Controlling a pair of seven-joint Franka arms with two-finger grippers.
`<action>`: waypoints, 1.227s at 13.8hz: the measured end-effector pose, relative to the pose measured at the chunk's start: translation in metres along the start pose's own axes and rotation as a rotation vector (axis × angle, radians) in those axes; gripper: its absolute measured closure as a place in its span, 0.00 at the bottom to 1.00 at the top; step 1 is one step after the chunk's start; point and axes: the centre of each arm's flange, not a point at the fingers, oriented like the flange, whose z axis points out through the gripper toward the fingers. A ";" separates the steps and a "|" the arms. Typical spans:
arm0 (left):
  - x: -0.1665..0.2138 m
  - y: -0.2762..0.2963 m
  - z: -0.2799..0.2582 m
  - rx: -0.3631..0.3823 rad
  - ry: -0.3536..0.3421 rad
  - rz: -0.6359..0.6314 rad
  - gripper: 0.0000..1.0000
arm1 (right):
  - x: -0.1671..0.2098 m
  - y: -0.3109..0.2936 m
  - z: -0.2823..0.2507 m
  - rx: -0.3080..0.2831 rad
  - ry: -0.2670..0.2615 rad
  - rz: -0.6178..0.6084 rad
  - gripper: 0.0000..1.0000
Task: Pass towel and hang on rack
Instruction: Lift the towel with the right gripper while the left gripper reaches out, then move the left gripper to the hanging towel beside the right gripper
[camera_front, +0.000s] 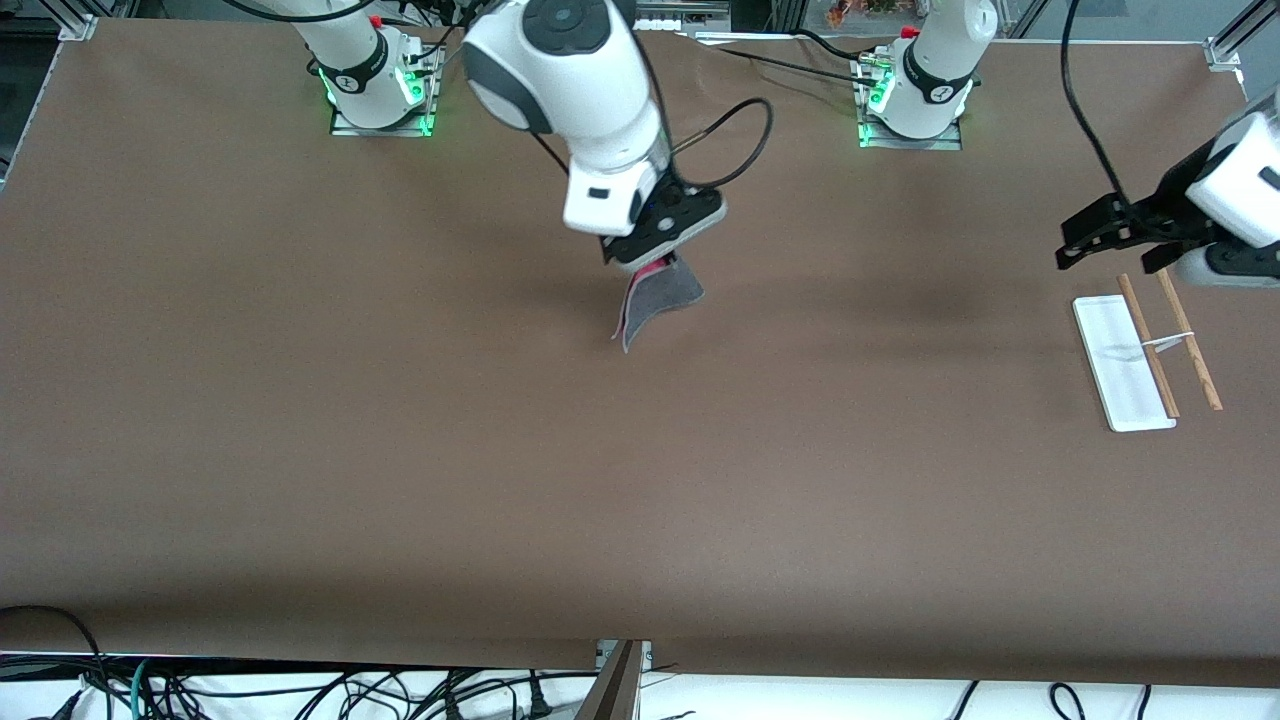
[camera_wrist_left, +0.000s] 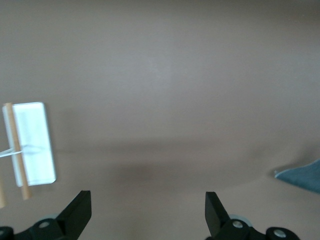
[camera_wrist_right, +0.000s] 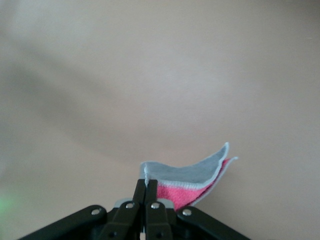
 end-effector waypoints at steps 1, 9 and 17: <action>0.003 0.003 0.012 -0.004 0.005 0.003 0.00 | -0.004 -0.015 0.004 -0.002 0.003 -0.023 0.98; 0.007 -0.004 0.092 -0.007 -0.007 0.121 0.00 | -0.019 -0.075 0.004 -0.042 0.069 -0.278 0.98; -0.005 0.000 0.177 -0.341 0.062 0.258 0.00 | -0.006 -0.090 -0.023 -0.062 0.228 -0.611 0.98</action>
